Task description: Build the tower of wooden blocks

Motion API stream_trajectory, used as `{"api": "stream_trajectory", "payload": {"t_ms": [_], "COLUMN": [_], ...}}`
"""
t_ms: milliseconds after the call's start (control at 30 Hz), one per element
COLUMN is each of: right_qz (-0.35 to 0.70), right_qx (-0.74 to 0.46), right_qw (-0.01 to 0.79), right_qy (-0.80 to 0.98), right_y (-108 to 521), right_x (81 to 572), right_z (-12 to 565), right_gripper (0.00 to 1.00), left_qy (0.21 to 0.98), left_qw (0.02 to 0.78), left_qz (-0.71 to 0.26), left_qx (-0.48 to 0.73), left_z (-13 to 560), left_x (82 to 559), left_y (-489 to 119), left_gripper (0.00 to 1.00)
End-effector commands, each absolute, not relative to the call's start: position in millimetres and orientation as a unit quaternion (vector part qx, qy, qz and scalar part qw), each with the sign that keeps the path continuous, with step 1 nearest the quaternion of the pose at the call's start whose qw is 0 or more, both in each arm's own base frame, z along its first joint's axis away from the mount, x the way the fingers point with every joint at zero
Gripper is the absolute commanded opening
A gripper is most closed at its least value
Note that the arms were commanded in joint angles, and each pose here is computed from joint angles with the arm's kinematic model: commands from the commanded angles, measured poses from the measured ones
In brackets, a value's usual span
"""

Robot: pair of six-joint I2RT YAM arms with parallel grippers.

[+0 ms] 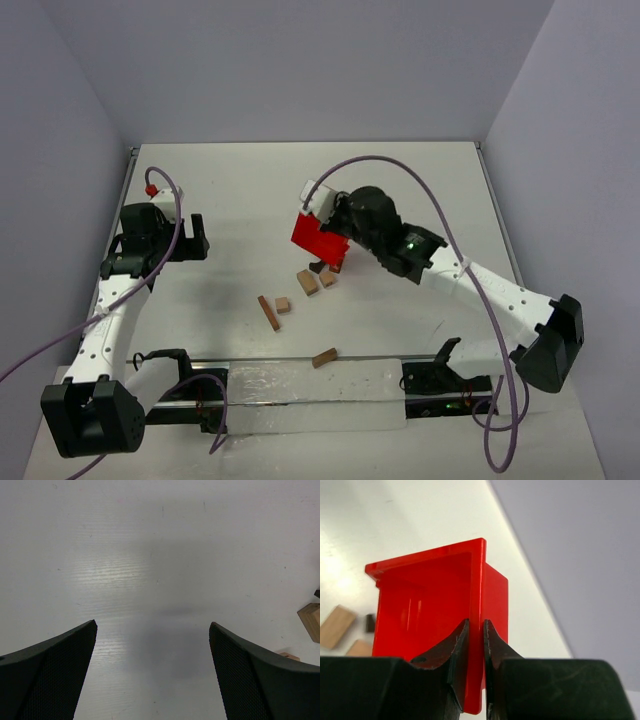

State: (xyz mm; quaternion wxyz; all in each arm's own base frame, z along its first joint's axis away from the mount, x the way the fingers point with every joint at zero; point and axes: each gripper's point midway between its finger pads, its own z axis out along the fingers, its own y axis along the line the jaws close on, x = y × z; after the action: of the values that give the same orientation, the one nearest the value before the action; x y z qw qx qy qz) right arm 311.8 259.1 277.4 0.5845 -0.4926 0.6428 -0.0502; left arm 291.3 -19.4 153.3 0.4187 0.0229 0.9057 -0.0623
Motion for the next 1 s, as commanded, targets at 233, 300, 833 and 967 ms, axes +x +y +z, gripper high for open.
{"api": "stream_trajectory", "payload": {"t_ms": [233,300,833,967], "right_qz": [0.156,0.143,0.088,0.095], "right_qx": [-0.419,-0.364,-0.137,-0.027], "right_qw": [0.523,0.529,0.498,0.494], "right_qy": [0.725,0.753,0.852,0.864], "right_y": [209.6,185.1,31.6,-8.5], "right_x": [319.6,342.0,462.4,496.1], "right_z": [290.7,288.2,241.4,226.5], "right_gripper": [0.00,0.00,0.00,0.00], "left_qy": [0.891,0.892,0.894,0.895], "left_qw": [0.444,0.442,0.439,0.437], "left_qz": [-0.081,-0.082,-0.085,-0.084], "left_qx": [0.037,0.037,0.038,0.038], "left_z": [172.1,171.2,169.9,169.0], "left_x": [296.5,297.0,297.2,297.4], "left_y": [-25.7,-25.9,-27.0,-26.7], "left_gripper": [0.99,0.99,0.99,0.99]}}
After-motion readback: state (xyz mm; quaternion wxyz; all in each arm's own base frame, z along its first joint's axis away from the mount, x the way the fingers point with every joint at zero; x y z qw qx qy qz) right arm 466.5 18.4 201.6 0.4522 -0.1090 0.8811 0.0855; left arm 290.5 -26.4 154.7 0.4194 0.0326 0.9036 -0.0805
